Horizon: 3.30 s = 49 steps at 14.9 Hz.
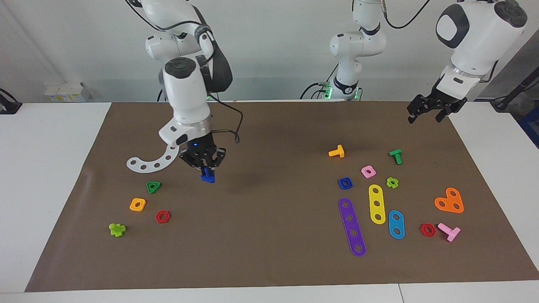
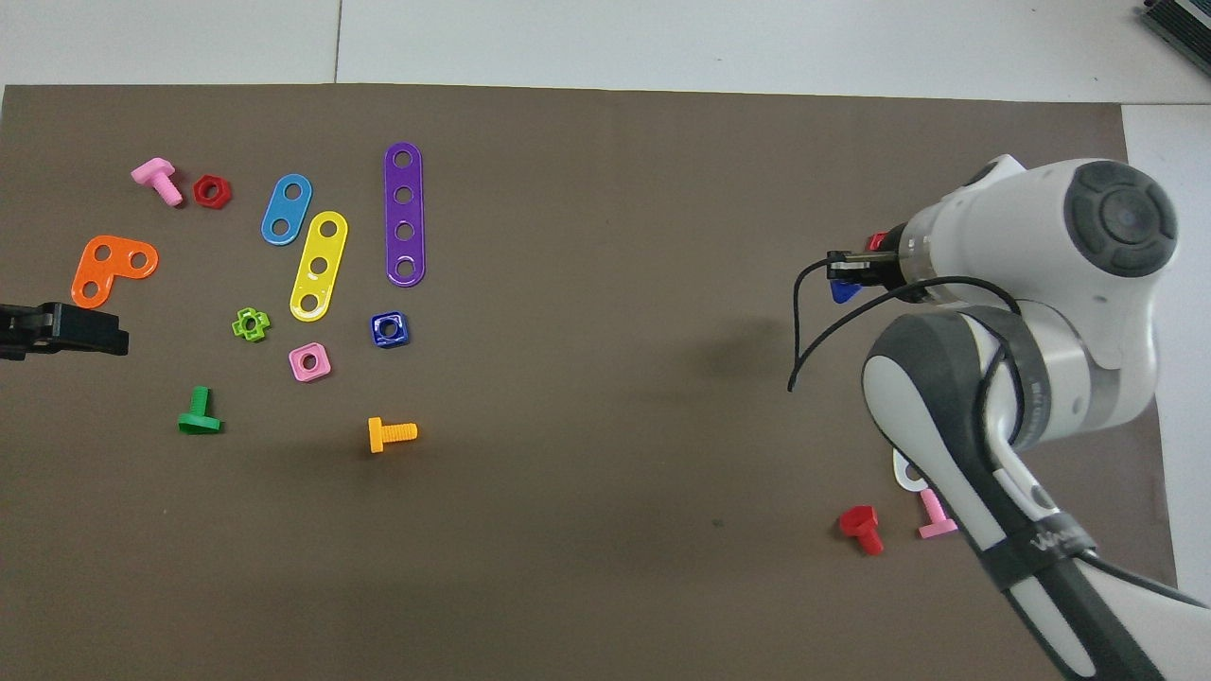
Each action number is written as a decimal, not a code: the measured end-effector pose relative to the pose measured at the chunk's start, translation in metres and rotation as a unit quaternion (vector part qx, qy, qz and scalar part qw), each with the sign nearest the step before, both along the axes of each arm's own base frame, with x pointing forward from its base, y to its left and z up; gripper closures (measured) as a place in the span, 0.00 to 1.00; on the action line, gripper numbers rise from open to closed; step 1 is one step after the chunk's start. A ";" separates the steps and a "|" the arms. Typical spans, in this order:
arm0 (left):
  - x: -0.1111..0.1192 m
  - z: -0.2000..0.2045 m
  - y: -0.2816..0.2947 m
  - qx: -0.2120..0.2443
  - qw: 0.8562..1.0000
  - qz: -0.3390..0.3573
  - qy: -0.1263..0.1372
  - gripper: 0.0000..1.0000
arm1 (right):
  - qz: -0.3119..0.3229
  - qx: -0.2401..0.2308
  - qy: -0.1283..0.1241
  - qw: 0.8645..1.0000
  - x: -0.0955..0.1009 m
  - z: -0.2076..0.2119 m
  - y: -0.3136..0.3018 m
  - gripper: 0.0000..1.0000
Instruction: Unscrew and place screws in storage area
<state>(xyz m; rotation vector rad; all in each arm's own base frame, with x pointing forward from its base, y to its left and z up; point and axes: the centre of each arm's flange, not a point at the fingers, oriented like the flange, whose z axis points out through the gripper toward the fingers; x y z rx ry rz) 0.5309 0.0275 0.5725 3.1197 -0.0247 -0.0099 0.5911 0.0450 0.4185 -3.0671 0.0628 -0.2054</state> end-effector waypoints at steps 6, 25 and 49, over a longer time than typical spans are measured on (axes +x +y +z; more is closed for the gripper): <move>0.000 0.000 0.000 0.000 1.000 0.000 0.000 0.00 | -0.015 -0.005 -0.021 1.000 -0.029 -0.090 -0.023 0.81; 0.000 0.000 0.000 0.000 1.000 0.000 0.000 0.00 | -0.047 0.008 -0.008 0.999 -0.005 0.001 -0.036 0.00; 0.000 0.000 0.000 0.000 1.000 0.000 0.000 0.00 | -0.012 -0.040 0.094 0.995 -0.041 0.207 -0.056 0.00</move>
